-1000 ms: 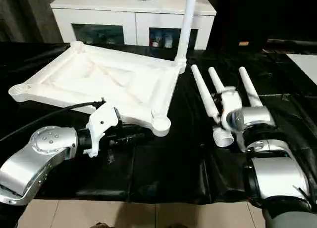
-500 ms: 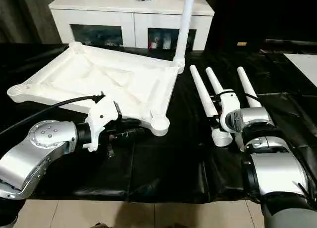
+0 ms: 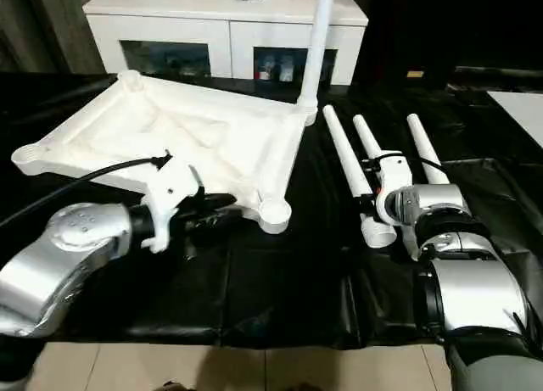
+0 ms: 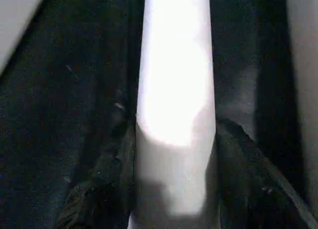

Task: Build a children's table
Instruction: Pick table leg

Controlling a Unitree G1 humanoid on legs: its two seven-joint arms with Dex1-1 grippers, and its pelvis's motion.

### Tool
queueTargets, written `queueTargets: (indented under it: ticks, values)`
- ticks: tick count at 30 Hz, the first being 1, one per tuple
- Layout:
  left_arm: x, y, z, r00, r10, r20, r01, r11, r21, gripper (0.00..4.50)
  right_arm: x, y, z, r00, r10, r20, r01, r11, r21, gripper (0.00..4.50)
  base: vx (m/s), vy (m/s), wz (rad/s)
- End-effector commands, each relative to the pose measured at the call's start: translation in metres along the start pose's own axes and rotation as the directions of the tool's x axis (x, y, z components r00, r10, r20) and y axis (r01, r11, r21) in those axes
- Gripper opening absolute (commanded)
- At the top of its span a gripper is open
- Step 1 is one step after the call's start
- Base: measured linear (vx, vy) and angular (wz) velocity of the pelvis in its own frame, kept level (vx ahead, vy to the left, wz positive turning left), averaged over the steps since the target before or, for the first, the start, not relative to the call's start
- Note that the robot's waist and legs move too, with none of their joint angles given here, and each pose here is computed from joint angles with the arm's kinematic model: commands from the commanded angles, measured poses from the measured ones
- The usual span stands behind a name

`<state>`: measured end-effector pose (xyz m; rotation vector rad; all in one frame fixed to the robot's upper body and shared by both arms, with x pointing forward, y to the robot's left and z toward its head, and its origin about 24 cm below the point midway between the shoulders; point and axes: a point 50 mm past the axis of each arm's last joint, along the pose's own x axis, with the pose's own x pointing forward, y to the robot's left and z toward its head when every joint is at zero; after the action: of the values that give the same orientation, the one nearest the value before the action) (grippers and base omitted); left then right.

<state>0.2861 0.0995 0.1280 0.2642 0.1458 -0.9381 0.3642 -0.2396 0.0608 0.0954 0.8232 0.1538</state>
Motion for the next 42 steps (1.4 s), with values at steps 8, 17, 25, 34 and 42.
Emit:
queueTargets:
  ticks: [8, 17, 25, 34, 42]
  values:
    - [-0.004, 0.024, 0.013, 0.958, 0.279, 0.067, -0.276, 0.96, -0.046, 1.27, -0.023, 0.009, 0.032, 0.977, 0.041, 0.207, -0.052, 0.998, 0.046, 1.87, 0.0, 0.0, 0.0]
    - [-0.008, 0.015, 0.023, 0.952, 0.253, 0.172, -0.21, 0.95, -0.232, 2.0, -0.075, 0.021, 0.037, 0.887, 0.007, 0.462, -0.039, 0.997, 0.06, 1.87, 0.0, 0.0, 0.0]
    - [0.007, 0.019, 0.045, 0.928, 0.212, 0.307, -0.087, 0.923, -0.376, 2.48, -0.115, 0.05, 0.039, 0.656, 0.193, 0.73, -0.221, 0.973, -0.059, 1.86, 0.0, 0.0, 0.0]
    - [0.017, 0.022, 0.082, 0.897, 0.109, 0.429, 0.114, 0.879, -0.463, 3.32, -0.11, 0.098, 0.026, 0.58, 0.515, 0.631, -0.431, 0.852, -0.298, 1.86, 0.0, 0.0, 0.0]
    - [0.032, 0.023, 0.079, 0.932, 0.07, 0.357, 0.138, 0.839, -0.527, 3.82, -0.104, 0.12, 0.018, 0.532, 0.661, 0.529, -0.527, 0.748, -0.404, 1.86, 0.0, 0.0, 0.0]
